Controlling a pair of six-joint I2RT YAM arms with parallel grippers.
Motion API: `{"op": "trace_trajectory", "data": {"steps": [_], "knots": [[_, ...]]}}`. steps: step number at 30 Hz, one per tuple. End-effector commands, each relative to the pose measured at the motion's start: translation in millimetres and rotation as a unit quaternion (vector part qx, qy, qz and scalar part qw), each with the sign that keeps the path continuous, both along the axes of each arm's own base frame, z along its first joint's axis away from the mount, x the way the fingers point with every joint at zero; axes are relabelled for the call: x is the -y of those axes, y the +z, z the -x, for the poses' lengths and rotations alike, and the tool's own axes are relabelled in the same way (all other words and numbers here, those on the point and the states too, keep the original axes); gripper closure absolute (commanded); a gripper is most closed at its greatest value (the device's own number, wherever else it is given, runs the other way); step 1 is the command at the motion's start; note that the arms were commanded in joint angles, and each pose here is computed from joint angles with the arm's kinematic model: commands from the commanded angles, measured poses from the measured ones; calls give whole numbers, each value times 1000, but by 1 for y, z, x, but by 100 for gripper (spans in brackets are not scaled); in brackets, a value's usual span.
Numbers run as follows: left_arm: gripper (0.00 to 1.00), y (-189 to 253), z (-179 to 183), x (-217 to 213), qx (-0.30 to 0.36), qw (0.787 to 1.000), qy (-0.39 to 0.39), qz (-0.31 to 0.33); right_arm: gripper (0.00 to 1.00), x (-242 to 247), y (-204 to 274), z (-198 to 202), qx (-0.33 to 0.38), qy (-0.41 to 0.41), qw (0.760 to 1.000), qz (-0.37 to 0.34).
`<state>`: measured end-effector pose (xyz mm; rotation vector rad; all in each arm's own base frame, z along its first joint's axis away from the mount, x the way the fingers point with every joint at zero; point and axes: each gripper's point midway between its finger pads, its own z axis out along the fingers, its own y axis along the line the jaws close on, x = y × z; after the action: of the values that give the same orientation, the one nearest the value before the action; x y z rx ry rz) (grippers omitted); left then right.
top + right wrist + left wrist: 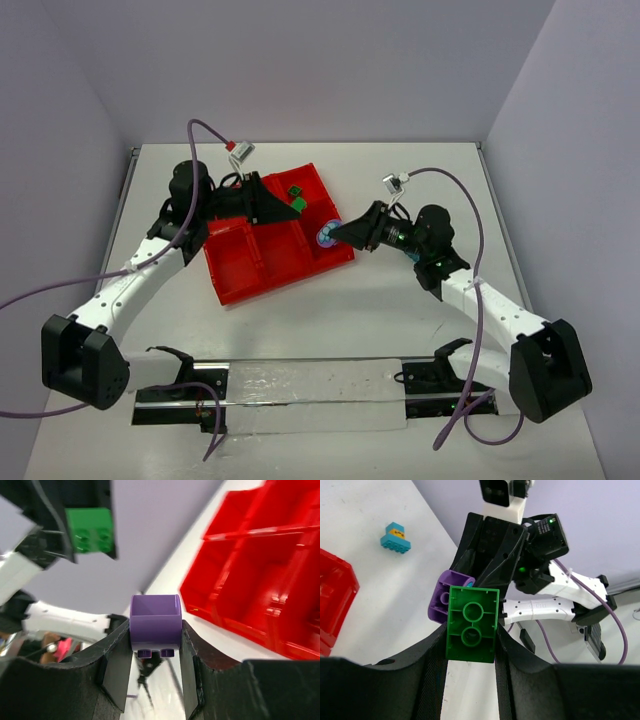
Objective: Sort the legos into containers by color
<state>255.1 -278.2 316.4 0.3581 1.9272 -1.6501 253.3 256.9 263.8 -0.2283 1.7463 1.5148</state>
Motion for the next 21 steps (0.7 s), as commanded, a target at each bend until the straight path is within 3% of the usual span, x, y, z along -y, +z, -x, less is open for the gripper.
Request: {"op": "trace_trajectory", "data": {"steps": [1,5,12,15,21], "knots": [[100,6,-22,-9,-10,999,30,-30,100,15,13,-28,13,-75,994,83],[100,-20,-57,-21,-32,987,101,-125,100,38,2,-56,-1,-153,973,174],[100,-102,-79,-65,-90,931,196,-294,100,60,-6,-75,-31,-205,942,266],[100,-126,-80,-81,-106,909,220,-338,100,64,2,-84,-31,-221,934,281],[100,-145,-78,-88,-126,892,229,-369,100,59,-1,-95,-49,-217,923,315]]}}
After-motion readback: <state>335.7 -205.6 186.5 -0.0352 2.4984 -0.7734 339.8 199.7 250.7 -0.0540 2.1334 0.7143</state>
